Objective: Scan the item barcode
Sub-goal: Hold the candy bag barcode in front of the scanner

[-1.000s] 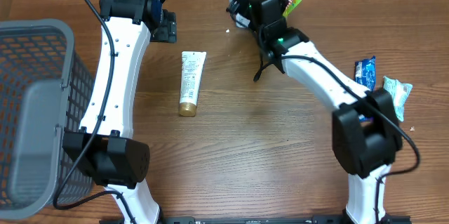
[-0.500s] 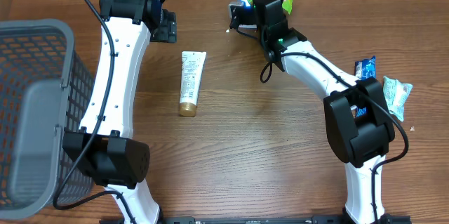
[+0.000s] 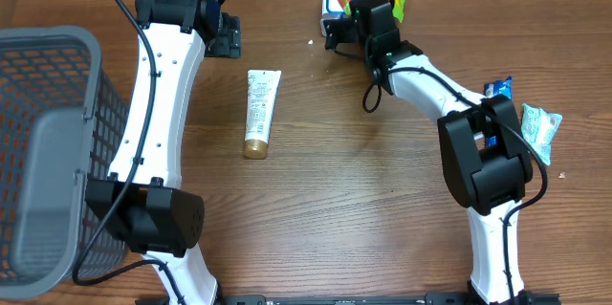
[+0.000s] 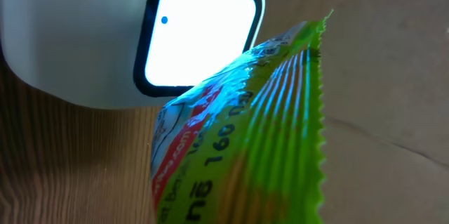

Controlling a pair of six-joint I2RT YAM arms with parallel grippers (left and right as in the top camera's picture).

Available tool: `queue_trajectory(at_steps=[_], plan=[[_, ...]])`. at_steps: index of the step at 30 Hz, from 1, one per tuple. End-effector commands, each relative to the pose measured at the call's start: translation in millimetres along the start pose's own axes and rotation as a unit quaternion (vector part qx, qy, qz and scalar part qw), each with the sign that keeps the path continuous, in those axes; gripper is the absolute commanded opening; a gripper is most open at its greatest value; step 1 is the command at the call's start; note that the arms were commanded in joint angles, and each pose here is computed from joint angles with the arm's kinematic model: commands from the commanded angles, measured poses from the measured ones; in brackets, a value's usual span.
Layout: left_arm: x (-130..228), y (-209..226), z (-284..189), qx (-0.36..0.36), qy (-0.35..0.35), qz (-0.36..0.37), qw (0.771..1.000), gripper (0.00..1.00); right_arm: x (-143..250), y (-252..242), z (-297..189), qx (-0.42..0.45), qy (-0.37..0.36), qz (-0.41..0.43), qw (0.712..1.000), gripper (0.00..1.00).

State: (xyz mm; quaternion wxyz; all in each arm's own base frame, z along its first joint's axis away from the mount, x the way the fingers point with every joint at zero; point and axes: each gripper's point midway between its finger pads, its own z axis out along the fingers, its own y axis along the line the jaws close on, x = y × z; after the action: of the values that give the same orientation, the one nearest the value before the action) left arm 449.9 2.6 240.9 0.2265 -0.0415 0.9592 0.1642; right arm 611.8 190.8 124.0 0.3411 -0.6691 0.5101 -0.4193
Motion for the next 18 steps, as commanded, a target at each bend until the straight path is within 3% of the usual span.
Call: queue_trajectory(at_steps=[1, 18], plan=[[0.7, -2.7, 4.7, -0.006, 0.004, 0.013, 1.0, 1.0, 8.7, -21.5, -3.1, 0.025, 0.003, 0.009, 1.0, 0.04], [0.7, -2.6, 4.7, -0.006, 0.004, 0.013, 1.0, 1.0, 12.1, -21.1, -2.2, 0.025, 0.004, 0.013, 1.0, 0.04]])
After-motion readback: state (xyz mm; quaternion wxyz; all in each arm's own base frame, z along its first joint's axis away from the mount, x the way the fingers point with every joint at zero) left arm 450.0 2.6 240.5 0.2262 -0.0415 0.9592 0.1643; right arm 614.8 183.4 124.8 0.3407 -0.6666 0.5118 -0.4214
